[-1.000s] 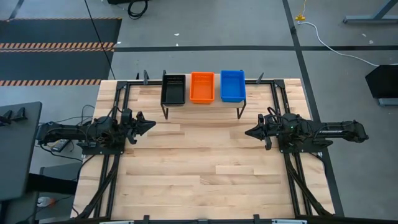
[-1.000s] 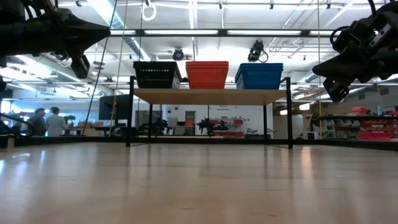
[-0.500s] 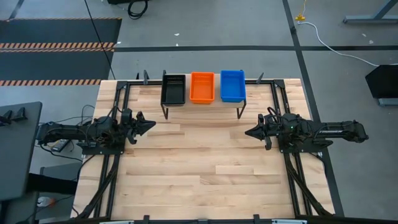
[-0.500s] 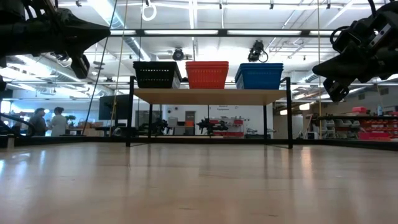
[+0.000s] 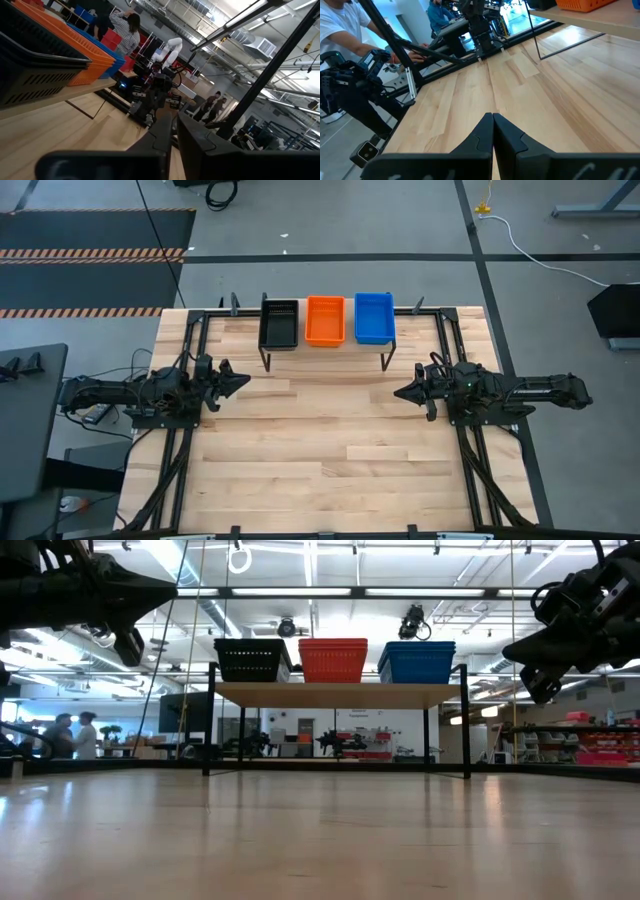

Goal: Stack baskets on shelf by color
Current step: Return to home position

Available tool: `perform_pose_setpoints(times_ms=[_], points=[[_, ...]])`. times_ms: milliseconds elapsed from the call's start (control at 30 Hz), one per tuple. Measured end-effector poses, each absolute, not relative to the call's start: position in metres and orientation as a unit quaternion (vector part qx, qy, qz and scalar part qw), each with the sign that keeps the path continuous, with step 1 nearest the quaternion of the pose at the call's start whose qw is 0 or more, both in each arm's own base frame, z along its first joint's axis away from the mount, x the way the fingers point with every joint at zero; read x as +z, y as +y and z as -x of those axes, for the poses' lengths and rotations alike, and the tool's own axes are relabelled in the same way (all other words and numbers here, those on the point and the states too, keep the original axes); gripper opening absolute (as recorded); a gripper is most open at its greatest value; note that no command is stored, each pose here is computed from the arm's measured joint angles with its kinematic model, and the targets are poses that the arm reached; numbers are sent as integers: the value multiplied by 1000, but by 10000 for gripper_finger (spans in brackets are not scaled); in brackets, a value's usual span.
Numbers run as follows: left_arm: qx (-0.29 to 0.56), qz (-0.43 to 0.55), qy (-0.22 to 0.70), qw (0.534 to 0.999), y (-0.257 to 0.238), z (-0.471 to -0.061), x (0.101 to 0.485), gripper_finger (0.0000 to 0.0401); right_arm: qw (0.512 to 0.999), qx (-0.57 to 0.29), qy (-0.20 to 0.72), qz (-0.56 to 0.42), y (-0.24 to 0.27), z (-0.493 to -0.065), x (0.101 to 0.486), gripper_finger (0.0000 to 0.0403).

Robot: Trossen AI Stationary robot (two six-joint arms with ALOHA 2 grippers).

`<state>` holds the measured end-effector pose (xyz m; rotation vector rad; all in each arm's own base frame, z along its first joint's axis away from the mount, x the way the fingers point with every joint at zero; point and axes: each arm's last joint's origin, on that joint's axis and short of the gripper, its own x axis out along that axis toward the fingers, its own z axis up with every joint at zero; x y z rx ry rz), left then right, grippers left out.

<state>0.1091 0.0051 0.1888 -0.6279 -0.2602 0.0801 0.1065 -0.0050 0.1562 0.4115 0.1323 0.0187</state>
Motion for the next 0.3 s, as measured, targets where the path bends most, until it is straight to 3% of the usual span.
perform_pose_setpoints(times_ms=[300], points=[[39, 308, -128, 942, 5, -109, 189, 30, 977, 9, 65, -204, -5, -107, 156, 10]])
